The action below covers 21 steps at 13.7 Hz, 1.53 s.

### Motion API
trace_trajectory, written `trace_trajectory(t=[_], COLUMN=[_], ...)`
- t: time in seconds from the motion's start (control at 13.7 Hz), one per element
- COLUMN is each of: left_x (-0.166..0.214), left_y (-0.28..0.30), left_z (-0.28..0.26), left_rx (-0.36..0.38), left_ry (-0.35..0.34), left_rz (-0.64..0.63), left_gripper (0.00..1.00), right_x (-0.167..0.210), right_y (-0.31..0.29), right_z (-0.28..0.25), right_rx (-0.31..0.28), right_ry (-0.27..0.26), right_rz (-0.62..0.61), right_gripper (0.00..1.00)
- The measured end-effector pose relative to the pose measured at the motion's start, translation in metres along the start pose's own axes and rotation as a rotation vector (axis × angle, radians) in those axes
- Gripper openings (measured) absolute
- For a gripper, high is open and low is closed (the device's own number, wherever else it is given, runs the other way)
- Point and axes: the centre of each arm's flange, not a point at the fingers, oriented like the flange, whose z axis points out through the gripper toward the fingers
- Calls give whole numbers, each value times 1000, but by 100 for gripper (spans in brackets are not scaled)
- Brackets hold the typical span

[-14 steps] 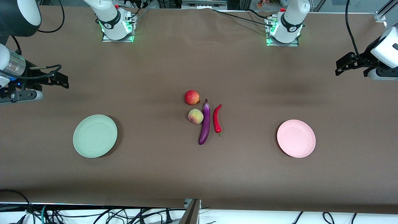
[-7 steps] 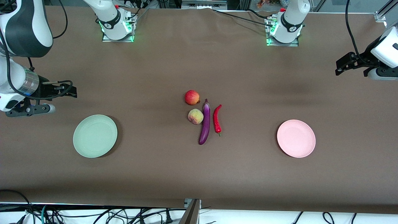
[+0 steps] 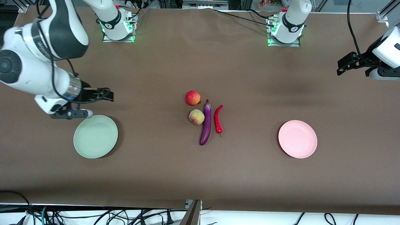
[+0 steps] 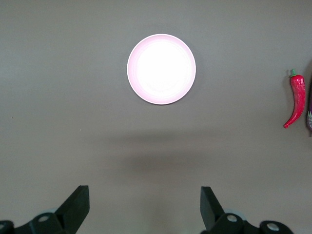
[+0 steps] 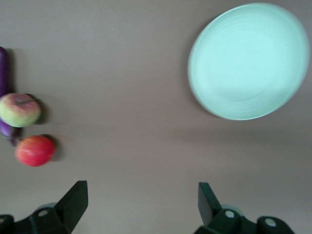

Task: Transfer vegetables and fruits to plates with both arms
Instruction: 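Reach the right gripper over the red pomegranate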

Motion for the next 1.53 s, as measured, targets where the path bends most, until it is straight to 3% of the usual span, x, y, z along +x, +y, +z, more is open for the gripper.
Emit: trace_trajectory(t=[0.37, 0.8, 1.53], left_x=[0, 0, 0], left_y=[0, 1, 3], left_z=[0, 0, 0], left_rx=[0, 0, 1], left_ry=[-1, -2, -3], left_rz=[0, 1, 6], left_gripper=[100, 100, 100], right_x=[-6, -37, -60], right_y=[-110, -237, -282], right_z=[62, 176, 273], right_rx=[0, 2, -26], right_ry=[22, 38, 9], right_rz=[66, 113, 95], right_gripper=[100, 100, 100])
